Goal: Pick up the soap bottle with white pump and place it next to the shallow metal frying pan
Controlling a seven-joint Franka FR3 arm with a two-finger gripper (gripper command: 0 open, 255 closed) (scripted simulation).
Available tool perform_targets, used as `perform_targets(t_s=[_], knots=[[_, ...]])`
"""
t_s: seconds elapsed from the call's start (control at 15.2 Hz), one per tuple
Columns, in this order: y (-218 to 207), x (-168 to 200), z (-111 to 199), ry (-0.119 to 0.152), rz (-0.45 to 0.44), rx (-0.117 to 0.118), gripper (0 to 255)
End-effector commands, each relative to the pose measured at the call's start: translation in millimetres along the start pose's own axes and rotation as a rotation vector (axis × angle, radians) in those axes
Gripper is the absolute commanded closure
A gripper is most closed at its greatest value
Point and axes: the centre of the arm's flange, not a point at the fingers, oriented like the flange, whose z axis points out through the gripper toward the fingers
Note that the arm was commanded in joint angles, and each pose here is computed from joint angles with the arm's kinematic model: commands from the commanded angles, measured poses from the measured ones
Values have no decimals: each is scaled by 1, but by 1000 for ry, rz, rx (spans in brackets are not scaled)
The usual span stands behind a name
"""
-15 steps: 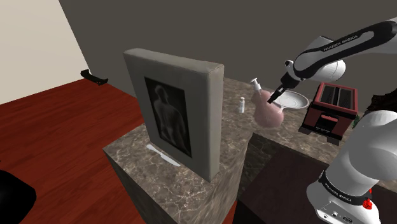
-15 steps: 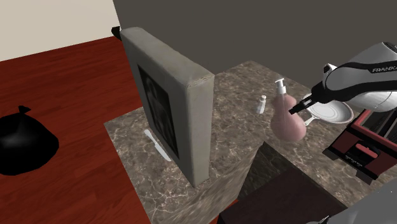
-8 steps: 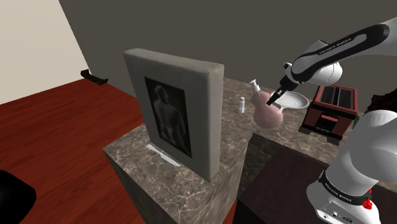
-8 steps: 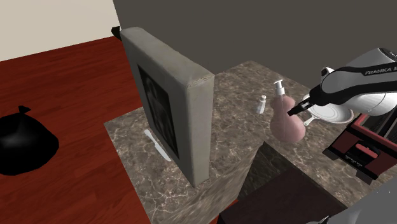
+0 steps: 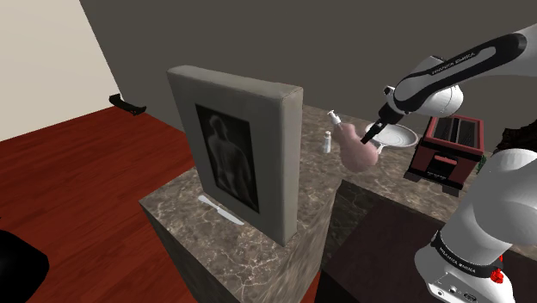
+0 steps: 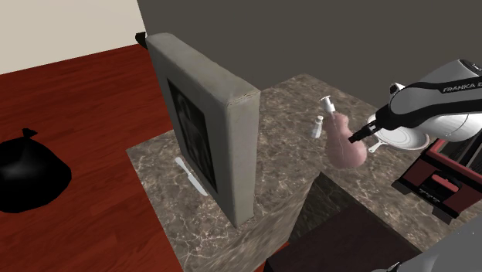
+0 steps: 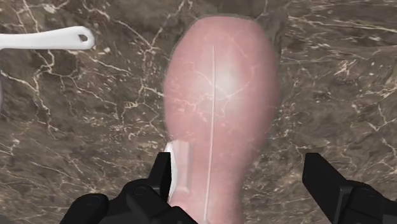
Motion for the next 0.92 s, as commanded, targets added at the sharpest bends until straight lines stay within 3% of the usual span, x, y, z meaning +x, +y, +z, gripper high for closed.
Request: perform_targets(t_s=[0.0, 0.07, 0.33, 0.86], knots=[[0, 0, 0, -1, 0, 0, 0], [0, 0, 1, -1, 0, 0, 0], [0, 0, -49, -1, 0, 0, 0], [0, 0, -49, -1, 0, 0, 0]])
